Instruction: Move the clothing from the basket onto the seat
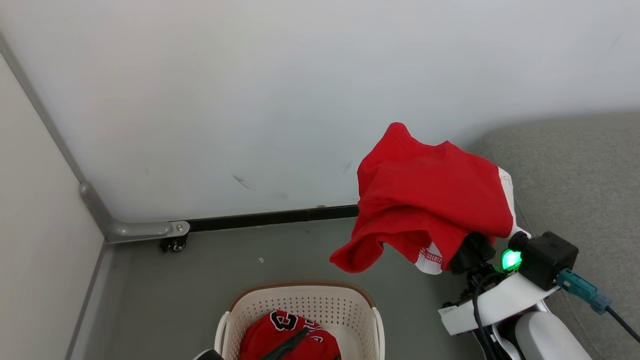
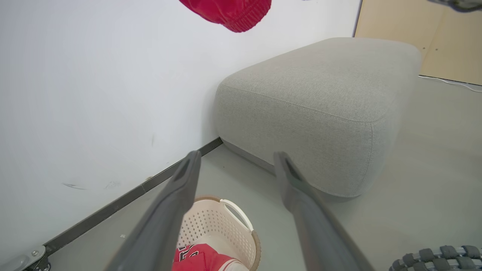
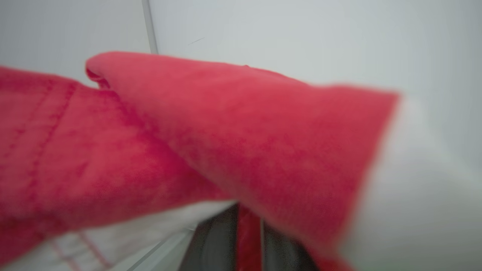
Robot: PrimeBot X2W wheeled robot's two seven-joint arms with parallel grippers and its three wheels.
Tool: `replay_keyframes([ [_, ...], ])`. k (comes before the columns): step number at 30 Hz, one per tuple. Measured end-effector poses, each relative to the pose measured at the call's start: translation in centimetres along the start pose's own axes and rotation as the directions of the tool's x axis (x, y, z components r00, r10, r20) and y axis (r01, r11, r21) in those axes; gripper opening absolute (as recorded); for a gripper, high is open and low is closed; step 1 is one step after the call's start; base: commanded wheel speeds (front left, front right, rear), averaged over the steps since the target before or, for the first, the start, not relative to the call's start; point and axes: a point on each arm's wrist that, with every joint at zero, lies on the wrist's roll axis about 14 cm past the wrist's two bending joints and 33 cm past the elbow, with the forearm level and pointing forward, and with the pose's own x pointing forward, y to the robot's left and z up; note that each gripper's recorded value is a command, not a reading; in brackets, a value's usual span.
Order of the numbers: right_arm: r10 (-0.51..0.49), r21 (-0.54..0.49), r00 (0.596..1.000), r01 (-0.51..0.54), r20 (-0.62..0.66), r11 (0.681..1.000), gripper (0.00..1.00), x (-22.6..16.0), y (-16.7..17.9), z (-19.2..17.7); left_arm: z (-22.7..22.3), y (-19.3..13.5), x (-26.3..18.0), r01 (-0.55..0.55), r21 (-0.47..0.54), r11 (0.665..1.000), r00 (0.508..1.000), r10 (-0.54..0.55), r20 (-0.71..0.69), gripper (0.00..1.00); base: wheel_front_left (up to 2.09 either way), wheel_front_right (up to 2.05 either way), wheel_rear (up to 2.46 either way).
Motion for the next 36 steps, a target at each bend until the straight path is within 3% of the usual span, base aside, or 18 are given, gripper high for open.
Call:
replay_keyframes([
  [6, -0.030, -0.010, 0.999, 0.030, -0.019, 0.999, 0.00, -0.6, -0.9, -0.5, -0.4, -0.1, 0.0, 0.001, -0.011, 1.000, 1.000, -0.001, -0.010, 1.00, 0.00, 0.00, 0.00],
  [14, -0.141, -0.054, 0.989, 0.139, -0.032, 0.989, 0.00, -2.1, -4.4, -0.6, -0.6, -0.9, 0.4, 0.027, -0.023, 0.999, 0.999, -0.027, -0.016, 1.00, 0.00, 0.00, 0.00],
  [22, -0.285, -0.131, 0.958, 0.278, -0.035, 0.952, 0.00, -4.4, -9.2, -0.1, -1.1, -2.3, 0.7, 0.078, -0.034, 0.996, 0.996, -0.079, -0.030, 1.00, 0.00, 0.00, 0.00],
  [36, -0.422, -0.212, 0.907, 0.409, -0.017, 0.888, 0.00, -8.1, -13.0, 1.3, -1.9, -4.5, 1.7, 0.170, -0.050, 0.984, 0.984, -0.172, -0.051, 1.00, 0.00, 0.00, 0.00],
])
